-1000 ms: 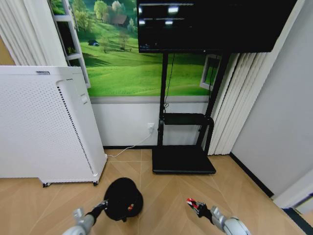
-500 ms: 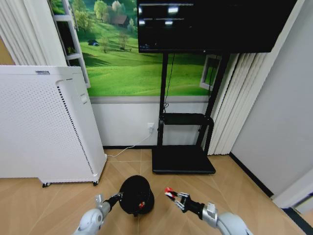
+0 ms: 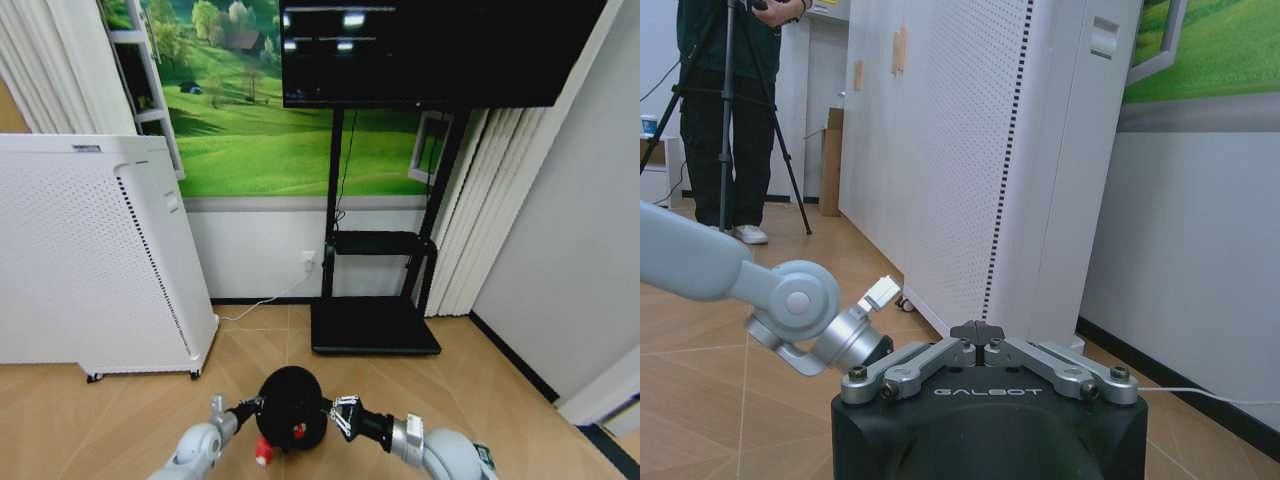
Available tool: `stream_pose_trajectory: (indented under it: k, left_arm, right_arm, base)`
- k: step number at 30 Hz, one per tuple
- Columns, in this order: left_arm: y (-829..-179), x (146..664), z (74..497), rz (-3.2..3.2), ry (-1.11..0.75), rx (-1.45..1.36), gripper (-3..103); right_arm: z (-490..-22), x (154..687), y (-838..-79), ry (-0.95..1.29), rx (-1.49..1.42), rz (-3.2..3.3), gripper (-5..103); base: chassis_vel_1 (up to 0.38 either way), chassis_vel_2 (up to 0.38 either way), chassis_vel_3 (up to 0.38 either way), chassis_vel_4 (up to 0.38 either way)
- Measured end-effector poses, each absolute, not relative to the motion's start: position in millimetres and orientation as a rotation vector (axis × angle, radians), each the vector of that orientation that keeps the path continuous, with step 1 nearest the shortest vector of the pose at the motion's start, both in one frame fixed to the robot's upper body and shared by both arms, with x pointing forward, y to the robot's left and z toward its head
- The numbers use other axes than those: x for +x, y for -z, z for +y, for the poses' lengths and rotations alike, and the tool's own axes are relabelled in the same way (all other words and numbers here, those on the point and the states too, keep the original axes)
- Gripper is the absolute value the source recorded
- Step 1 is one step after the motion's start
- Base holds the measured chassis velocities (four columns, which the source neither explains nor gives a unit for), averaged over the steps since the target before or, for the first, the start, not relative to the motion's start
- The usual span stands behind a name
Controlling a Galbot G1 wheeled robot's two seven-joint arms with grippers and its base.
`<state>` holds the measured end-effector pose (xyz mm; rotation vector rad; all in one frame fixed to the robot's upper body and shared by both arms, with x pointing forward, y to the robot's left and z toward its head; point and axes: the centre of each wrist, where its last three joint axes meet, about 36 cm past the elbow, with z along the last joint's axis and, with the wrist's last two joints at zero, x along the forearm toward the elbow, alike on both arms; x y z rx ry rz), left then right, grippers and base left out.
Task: Pick up the trash bin and place the garbage on the floor into it.
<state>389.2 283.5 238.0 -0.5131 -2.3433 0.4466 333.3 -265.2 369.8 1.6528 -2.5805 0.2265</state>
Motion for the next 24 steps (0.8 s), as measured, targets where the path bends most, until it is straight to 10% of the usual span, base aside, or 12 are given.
stream_pose_trajectory:
  k: [12,24]
  left_arm:
    - [-242,379,303,-2.372,-0.466,-0.471,3]
    - [-264,379,332,-2.513,-0.445,-0.344,3]
  right_arm:
    - [-272,333,-356,-0.232,1.617,-2.591,-3]
    - [-271,315,-337,-0.163,1.426,-2.705,34]
  base:
    - [0.0,0.0,0.0,0.0]
    - [0.0,0.0,0.0,0.0]
